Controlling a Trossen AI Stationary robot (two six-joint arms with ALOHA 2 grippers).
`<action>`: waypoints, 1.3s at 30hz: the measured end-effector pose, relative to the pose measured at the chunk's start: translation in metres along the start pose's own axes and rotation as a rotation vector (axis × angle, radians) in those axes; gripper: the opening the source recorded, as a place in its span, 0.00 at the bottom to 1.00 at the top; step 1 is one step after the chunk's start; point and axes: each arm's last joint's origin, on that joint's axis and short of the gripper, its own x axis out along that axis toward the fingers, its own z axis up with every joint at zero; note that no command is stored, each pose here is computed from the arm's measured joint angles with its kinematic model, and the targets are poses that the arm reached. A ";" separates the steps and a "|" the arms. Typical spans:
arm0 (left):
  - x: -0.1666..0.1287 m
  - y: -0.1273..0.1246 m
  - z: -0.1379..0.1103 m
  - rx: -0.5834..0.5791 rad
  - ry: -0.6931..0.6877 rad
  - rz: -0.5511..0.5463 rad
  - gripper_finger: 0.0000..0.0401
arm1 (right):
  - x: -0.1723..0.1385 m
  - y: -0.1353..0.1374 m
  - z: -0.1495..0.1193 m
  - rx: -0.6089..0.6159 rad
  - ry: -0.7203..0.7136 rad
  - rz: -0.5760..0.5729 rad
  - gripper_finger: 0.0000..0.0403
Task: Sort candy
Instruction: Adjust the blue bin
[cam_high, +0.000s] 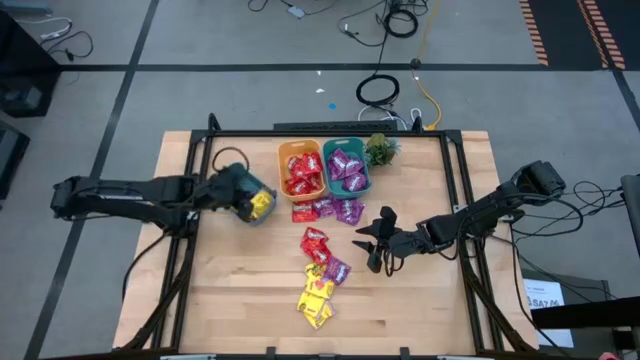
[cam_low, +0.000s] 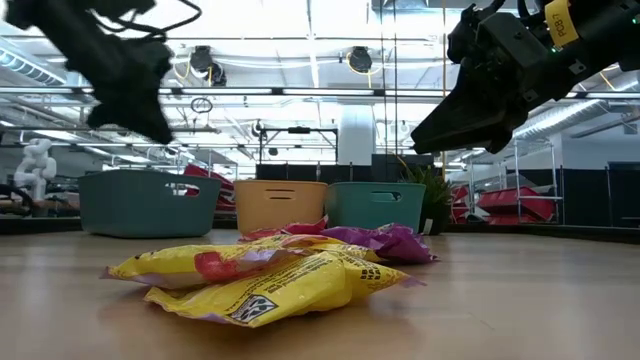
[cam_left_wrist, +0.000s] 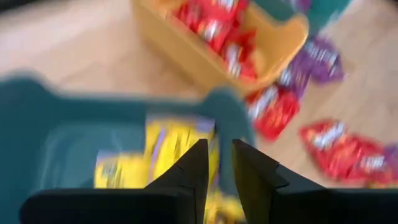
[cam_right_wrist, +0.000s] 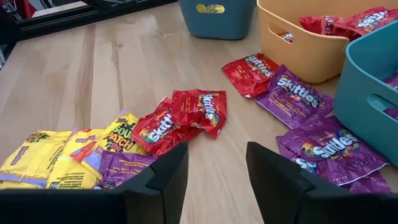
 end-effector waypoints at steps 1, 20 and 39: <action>-0.004 0.002 -0.004 0.000 0.024 0.008 0.18 | 0.000 0.000 0.000 0.001 -0.001 0.000 0.38; -0.015 0.035 0.002 0.122 0.038 0.368 0.06 | 0.000 0.000 0.000 0.006 -0.004 0.002 0.38; 0.028 0.079 0.032 -0.115 0.242 0.378 0.29 | 0.000 0.000 0.000 0.000 -0.005 -0.001 0.38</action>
